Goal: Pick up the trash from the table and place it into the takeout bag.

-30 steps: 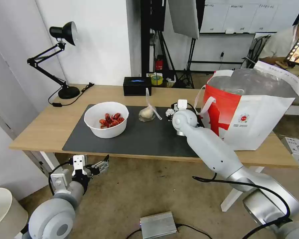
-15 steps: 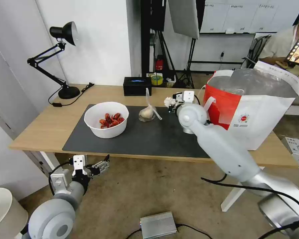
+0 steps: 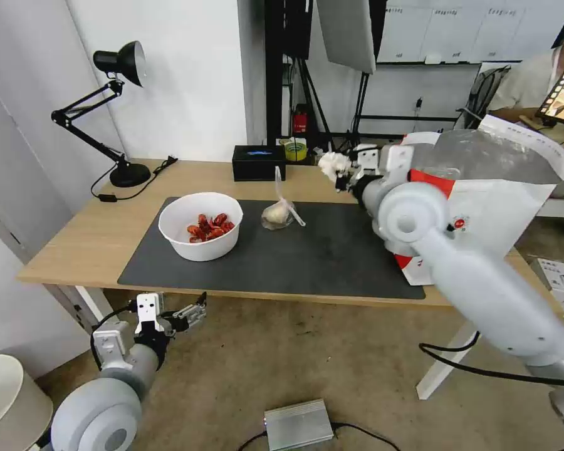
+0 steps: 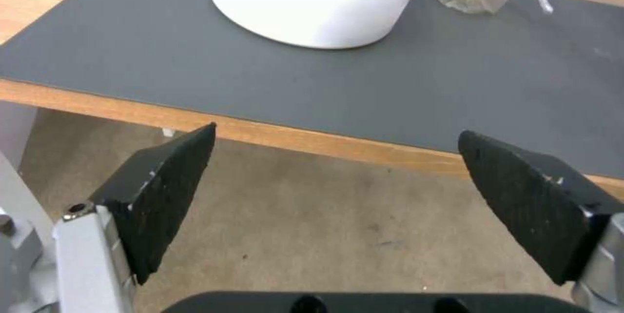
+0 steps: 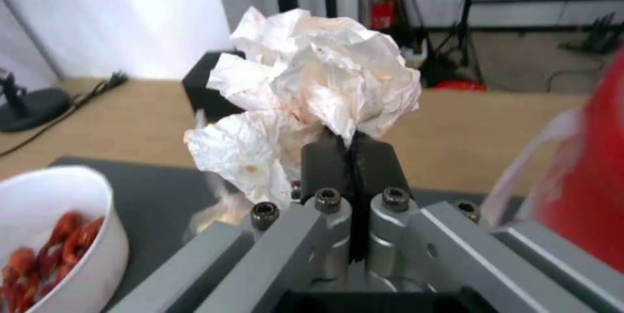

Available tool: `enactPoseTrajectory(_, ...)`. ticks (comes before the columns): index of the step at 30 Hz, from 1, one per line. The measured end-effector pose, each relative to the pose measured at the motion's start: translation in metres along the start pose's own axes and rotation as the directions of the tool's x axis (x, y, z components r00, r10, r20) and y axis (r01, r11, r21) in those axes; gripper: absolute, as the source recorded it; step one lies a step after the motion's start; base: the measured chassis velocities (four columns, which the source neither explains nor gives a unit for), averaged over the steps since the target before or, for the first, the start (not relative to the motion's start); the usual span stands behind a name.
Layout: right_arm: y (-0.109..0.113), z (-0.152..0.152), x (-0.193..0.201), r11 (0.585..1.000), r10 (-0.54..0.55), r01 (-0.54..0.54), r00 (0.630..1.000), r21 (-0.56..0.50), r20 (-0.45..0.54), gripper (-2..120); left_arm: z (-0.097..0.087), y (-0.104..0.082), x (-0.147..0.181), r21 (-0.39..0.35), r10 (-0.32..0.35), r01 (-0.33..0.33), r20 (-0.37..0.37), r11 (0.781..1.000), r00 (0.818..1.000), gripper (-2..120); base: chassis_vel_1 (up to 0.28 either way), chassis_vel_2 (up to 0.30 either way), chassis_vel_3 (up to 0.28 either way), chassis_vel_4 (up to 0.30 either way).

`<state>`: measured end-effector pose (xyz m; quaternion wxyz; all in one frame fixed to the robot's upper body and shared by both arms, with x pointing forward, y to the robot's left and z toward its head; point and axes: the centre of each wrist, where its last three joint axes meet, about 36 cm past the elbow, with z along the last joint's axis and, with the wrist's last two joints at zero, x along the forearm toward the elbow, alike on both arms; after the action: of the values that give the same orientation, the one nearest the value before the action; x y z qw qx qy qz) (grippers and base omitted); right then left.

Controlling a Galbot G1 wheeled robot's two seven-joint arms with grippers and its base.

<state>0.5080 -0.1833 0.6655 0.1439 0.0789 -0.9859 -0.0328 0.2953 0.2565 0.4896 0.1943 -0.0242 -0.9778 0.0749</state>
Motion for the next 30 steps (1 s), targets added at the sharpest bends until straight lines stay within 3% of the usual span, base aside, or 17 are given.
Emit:
enactPoseTrajectory(17, -0.065, -0.065, 0.048, 0.989, 0.143, -0.141, 0.988, -0.037, 0.052, 0, -0.003, -0.001, 0.002, -0.007, 0.009, -0.009, -0.002, 1.0, 1.0, 100, 0.0, 0.0, 0.0, 0.0)
enactPoseTrajectory(22, -0.076, -0.071, 0.053, 0.984, 0.178, -0.176, 0.982, -0.036, 0.056, 0, -0.004, -0.001, 0.002, -0.01, 0.011, -0.011, 0.0, 1.0, 1.0, 100, 0.0, 0.0, 0.0, 0.0)
enactPoseTrajectory(30, -0.118, -0.08, 0.063, 0.957, 0.289, -0.287, 0.956, -0.047, 0.043, 0, -0.004, -0.003, 0.004, -0.015, 0.023, -0.023, -0.001, 1.0, 1.0, 100, 0.0, 0.0, 0.0, 0.0)
